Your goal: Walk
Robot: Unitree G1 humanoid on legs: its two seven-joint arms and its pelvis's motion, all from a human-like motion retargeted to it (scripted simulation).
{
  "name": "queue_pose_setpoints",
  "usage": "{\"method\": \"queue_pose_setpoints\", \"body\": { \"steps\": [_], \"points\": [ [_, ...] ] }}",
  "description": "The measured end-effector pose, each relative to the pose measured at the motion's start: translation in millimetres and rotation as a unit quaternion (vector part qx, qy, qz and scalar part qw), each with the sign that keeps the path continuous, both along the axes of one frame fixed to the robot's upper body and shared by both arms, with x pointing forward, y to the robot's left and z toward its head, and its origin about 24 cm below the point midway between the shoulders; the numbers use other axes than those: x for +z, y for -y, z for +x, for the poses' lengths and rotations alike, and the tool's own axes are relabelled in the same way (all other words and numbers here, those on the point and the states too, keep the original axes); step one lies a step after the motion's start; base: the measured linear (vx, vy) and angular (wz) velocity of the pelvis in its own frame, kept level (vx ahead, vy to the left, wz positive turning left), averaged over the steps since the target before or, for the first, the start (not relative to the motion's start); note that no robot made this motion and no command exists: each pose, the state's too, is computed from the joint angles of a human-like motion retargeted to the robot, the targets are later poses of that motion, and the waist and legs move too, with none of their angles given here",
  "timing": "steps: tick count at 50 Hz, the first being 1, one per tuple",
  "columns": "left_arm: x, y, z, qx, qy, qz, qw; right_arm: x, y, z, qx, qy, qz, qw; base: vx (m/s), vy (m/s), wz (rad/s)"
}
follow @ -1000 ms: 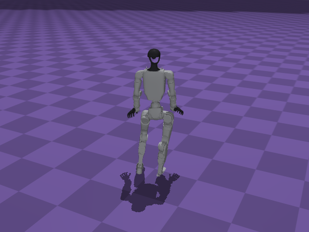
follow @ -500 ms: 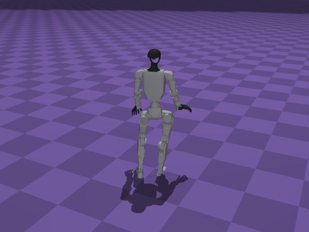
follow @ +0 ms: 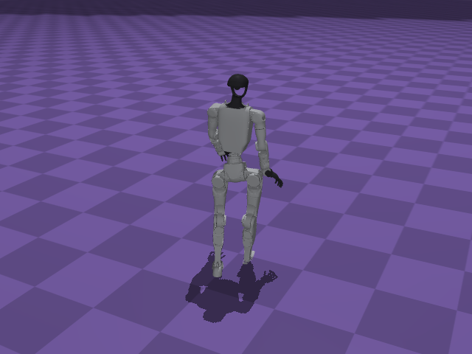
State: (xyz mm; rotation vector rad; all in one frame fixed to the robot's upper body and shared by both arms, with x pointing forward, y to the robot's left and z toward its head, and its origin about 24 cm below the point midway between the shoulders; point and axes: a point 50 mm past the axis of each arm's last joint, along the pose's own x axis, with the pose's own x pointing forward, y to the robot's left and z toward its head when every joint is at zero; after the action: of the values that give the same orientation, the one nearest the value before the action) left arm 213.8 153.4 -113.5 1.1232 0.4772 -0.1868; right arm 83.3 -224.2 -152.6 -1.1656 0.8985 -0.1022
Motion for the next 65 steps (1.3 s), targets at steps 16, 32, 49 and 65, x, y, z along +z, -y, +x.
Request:
{"method": "queue_pose_setpoints", "body": {
  "steps": [16, 32, 49, 65],
  "points": [
    [-30, -14, -58, 0.075, -0.082, -0.02, 0.994, 3, -23, 41, 0.022, 0.018, 0.069, 0.997, -0.15, 0.14, 0.19],
    [-48, -98, -188, 0.253, -0.252, 0.079, 0.931, 11, -40, 68, 0.049, 0.061, 0.125, 0.989, 0.03, 0.13, 0.57],
    [-41, -91, -136, 0.209, -0.158, 0.064, 0.963, -6, -8, 3, -0.041, -0.024, 0.091, 0.995, 0.27, 0.09, 0.75],
    [-17, -53, -44, 0.112, -0.046, 0.006, 0.993, 5, 24, 8, -0.029, -0.002, 0.06, 0.998, 0.29, -0.04, 1.13]
  ]
}}
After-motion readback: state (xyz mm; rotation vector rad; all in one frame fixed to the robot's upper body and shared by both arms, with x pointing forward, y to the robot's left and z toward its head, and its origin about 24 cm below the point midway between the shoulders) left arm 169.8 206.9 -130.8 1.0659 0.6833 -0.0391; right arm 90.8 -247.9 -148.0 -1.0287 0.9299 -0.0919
